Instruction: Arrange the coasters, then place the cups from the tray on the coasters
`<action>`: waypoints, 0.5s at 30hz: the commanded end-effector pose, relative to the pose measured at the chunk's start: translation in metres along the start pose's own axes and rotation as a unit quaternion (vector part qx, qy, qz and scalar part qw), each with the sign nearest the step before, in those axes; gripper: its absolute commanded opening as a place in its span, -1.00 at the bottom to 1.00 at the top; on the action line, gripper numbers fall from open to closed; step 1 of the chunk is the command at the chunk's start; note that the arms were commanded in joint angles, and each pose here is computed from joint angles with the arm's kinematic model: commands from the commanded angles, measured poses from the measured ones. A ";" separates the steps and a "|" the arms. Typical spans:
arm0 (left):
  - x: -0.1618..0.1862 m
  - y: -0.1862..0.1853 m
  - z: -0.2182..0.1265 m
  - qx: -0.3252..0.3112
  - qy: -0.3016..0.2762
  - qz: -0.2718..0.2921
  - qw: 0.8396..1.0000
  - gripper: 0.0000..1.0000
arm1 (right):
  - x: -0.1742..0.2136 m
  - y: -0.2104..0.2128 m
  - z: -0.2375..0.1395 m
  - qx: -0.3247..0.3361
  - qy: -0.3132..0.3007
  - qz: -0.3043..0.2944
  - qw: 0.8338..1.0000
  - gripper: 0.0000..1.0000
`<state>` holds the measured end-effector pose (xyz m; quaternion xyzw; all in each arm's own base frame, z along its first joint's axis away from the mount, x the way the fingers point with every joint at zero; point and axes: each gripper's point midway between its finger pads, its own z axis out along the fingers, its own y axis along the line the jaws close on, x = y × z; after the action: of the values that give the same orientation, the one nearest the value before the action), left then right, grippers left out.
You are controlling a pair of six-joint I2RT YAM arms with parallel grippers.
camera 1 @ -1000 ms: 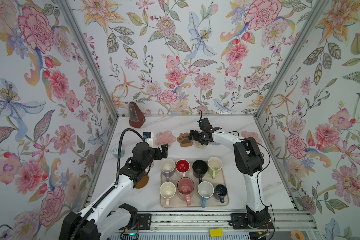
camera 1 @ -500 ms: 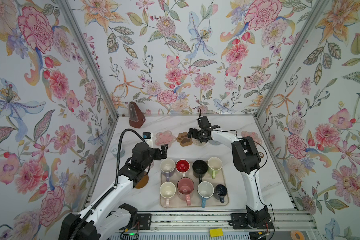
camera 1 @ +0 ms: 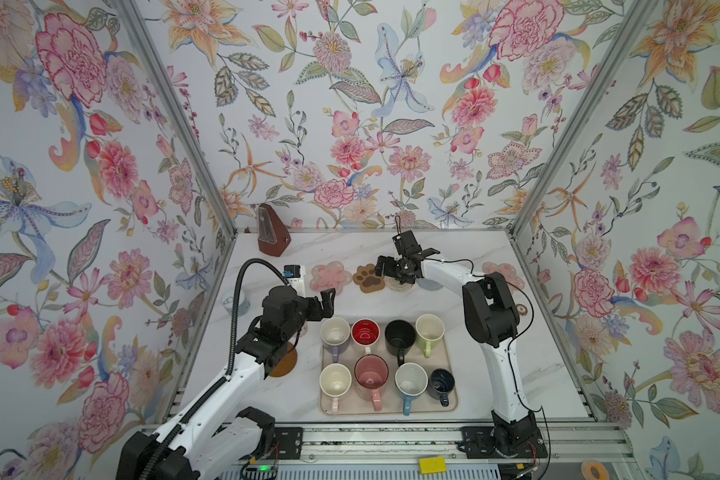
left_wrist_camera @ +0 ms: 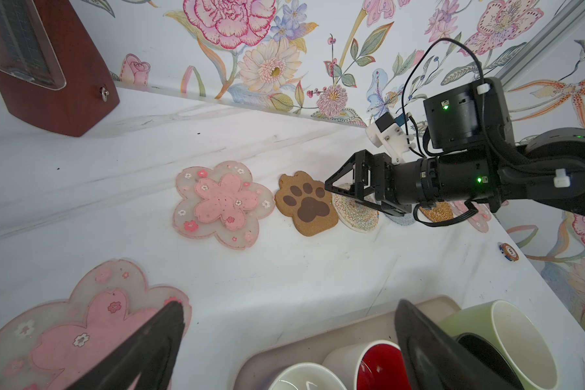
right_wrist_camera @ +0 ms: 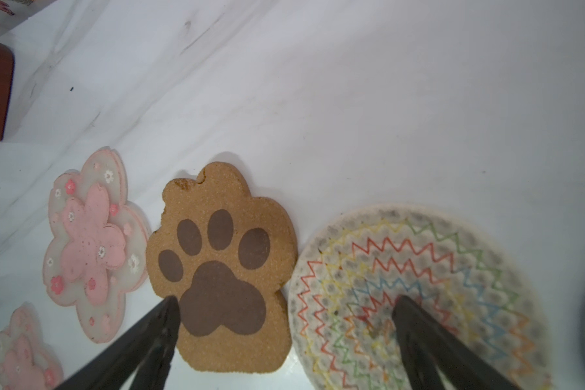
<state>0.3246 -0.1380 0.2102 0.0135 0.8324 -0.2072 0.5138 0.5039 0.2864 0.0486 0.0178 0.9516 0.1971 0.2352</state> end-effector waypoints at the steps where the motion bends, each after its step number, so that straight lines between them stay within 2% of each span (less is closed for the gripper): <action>1: -0.001 0.006 0.000 -0.012 -0.002 -0.006 1.000 0.98 | 0.013 -0.008 -0.001 0.019 0.013 -0.004 1.000 0.98; 15: -0.004 0.006 -0.001 -0.014 -0.004 -0.003 1.000 0.98 | 0.019 -0.038 -0.001 0.055 0.012 0.010 0.998 0.99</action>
<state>0.3247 -0.1379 0.2103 0.0136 0.8323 -0.2070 0.5140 0.5034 0.2778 0.0466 0.0236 0.9495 0.1872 0.2506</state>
